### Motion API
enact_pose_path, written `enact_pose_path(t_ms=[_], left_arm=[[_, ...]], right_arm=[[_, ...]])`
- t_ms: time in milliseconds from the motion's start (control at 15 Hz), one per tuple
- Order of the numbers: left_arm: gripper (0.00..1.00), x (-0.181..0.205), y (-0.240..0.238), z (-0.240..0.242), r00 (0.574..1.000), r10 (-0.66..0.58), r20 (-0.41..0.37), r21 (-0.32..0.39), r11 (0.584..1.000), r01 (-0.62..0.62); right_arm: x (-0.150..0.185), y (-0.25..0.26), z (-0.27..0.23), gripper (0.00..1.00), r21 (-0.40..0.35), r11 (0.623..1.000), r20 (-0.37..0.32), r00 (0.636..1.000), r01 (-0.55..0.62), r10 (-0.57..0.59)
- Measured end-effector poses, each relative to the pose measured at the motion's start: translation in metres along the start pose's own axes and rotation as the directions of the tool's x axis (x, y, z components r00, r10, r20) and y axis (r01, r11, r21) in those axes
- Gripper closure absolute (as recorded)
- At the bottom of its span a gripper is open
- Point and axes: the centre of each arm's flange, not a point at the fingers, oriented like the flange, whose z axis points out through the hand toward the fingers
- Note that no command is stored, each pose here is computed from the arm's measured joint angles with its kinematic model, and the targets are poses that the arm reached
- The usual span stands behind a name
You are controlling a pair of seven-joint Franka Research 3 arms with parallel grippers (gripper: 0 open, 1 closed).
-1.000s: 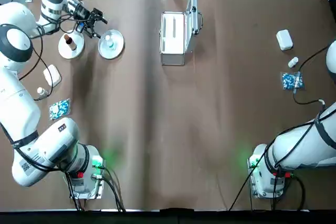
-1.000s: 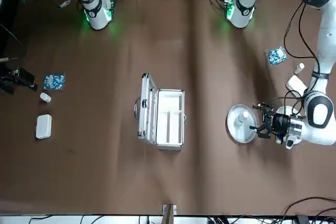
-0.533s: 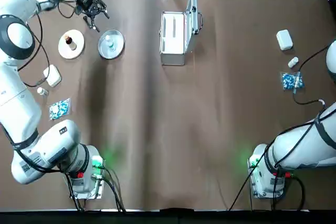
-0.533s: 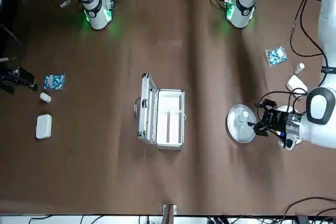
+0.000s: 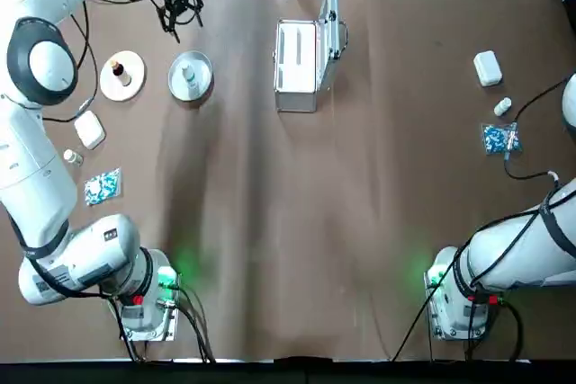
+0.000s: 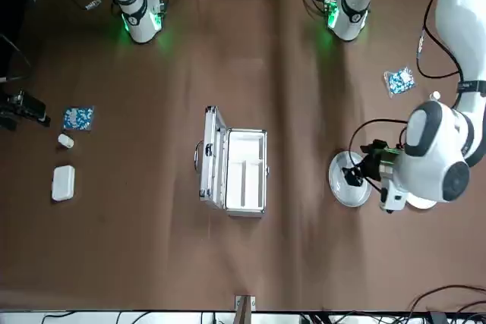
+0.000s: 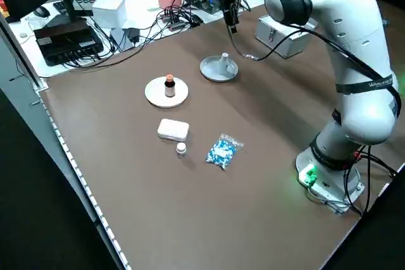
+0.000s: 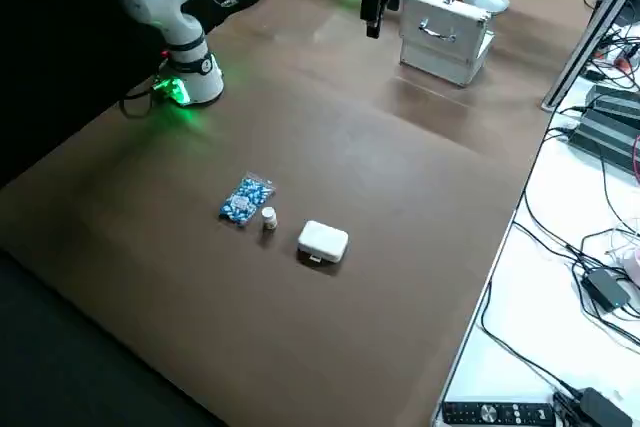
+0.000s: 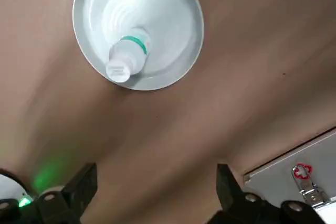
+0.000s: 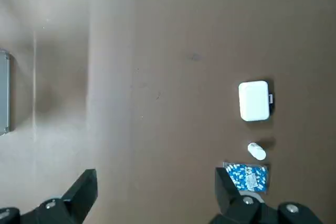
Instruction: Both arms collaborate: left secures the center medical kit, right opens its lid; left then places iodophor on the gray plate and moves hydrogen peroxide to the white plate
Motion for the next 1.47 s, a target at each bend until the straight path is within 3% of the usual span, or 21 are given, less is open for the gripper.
enact_pose_path(t_ms=[333, 667, 933, 1133, 1467], left_arm=[[0.00, -0.014, 0.006, -0.025, 0.996, 0.035, -0.084, 0.006, 0.999, -0.034], [0.00, -0.050, 0.010, -0.070, 0.957, 0.192, -0.216, 0.039, 0.981, -0.188], [0.00, -0.040, -0.003, -0.080, 0.902, 0.367, -0.228, 0.093, 0.930, -0.355], [0.00, -0.039, -0.006, -0.086, 0.877, 0.404, -0.260, 0.139, 0.914, -0.380], [0.00, -0.045, -0.005, -0.092, 0.866, 0.421, -0.270, 0.146, 0.907, -0.396]], right_arm=[[0.000, 0.000, 0.001, 0.01, 0.001, 1.000, 0.004, 1.000, 0.000, 0.000], [-0.001, 0.000, 0.003, 0.01, 0.001, 1.000, 0.007, 1.000, -0.001, 0.001], [-0.001, 0.001, 0.003, 0.01, 0.001, 1.000, 0.008, 1.000, -0.001, 0.001], [-0.001, 0.001, 0.003, 0.01, 0.001, 1.000, 0.007, 1.000, -0.002, 0.002], [-0.001, 0.001, 0.003, 0.01, 0.001, 1.000, 0.007, 1.000, -0.003, 0.003]])
